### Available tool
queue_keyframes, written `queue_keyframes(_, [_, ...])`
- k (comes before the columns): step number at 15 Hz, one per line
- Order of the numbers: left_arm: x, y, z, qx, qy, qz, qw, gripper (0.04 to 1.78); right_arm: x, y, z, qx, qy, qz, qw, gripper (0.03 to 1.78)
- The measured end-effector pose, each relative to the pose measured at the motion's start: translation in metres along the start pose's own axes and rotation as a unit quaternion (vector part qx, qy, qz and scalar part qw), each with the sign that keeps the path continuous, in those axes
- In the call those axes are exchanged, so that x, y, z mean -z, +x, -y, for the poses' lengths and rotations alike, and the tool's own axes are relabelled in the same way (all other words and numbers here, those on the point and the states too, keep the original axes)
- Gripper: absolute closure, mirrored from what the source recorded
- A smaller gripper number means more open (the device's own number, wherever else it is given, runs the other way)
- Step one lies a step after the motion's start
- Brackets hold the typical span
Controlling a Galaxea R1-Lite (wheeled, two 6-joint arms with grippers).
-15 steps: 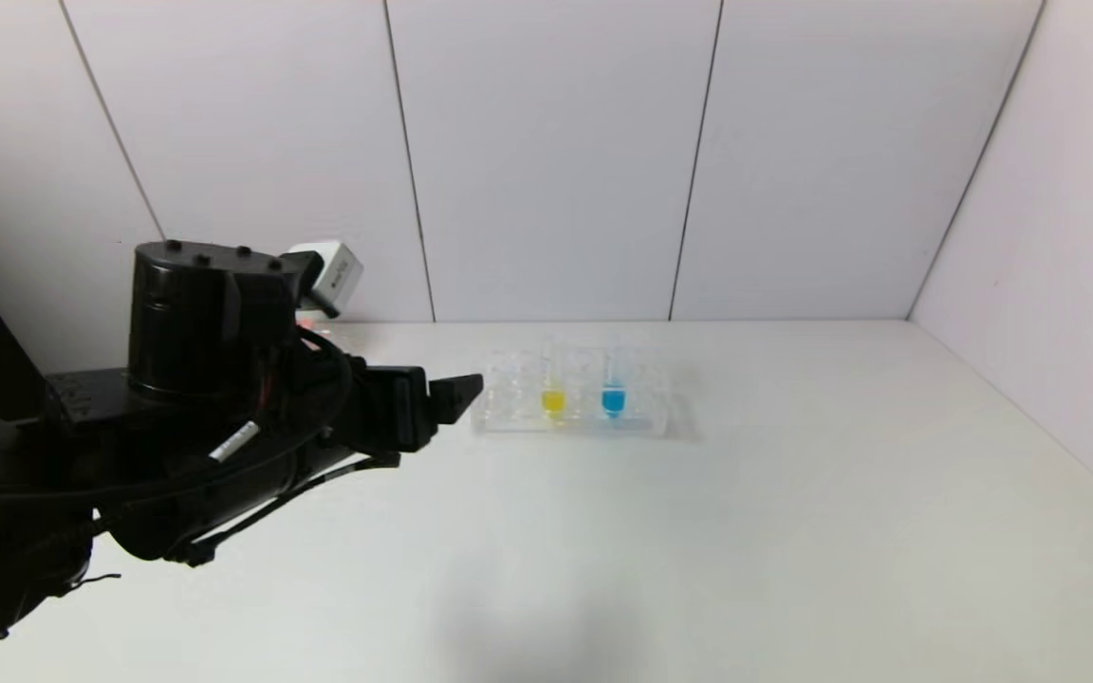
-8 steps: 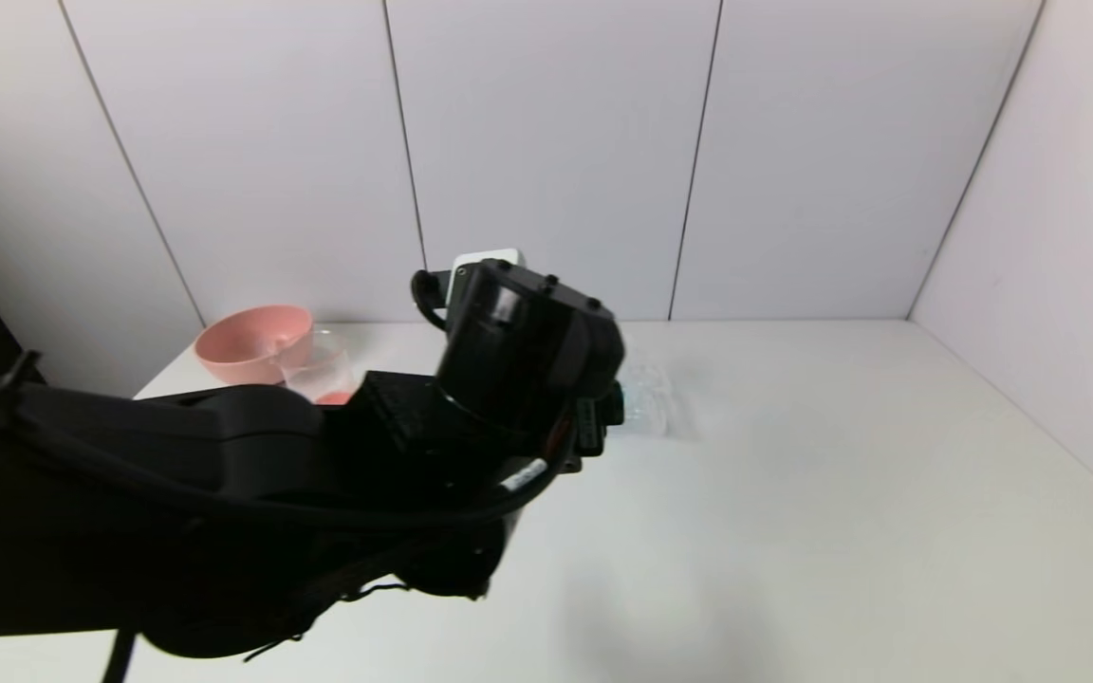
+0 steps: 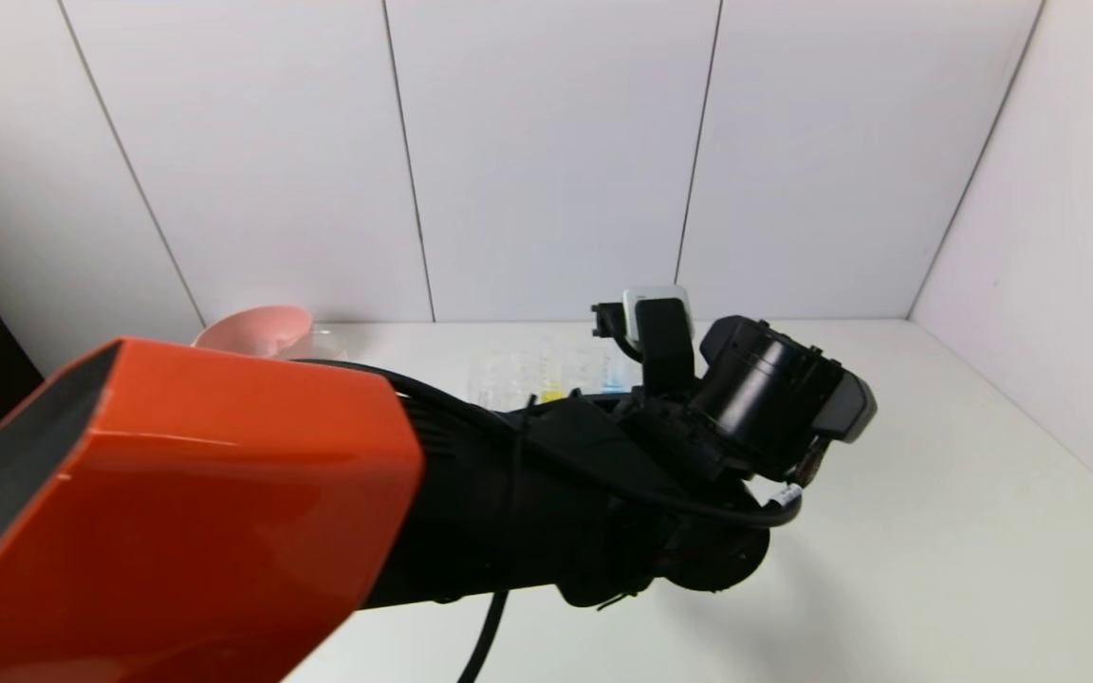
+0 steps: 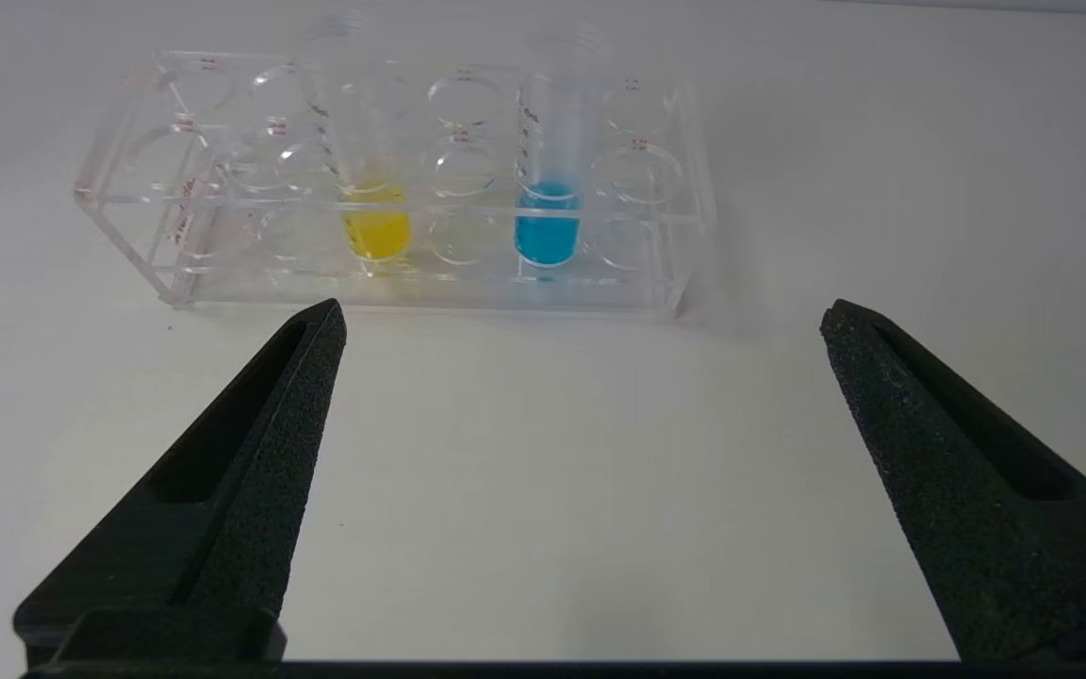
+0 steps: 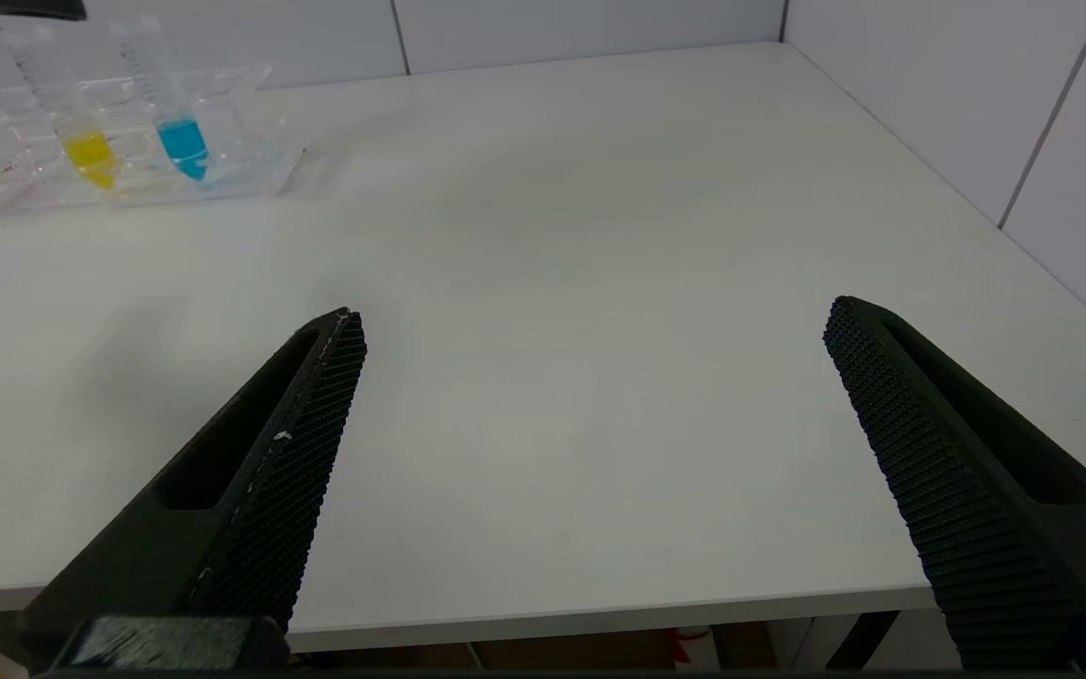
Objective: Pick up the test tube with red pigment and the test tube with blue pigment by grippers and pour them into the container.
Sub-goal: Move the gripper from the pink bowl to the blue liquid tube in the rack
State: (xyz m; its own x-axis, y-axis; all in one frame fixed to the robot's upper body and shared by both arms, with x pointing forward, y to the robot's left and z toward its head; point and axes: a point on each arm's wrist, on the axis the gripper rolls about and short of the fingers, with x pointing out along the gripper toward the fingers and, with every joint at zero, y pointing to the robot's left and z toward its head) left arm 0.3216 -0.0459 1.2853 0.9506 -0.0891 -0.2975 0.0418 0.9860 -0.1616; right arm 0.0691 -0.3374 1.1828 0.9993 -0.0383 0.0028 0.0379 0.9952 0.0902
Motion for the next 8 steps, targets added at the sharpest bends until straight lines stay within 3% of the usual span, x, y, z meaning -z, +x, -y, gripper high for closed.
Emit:
queue_keyframes(4, [0.024,0.022,0.023,-0.006,0.021,0.002,1.000,0.06,0.000,0.000,0.000,0.000,0.000,0.000,1.0000,0.04])
queue_keyframes(8, [0.027,0.048,0.025,-0.021,0.046,0.009,0.999,0.06,0.000,0.000,0.000,0.000,0.000,0.000,1.0000,0.04])
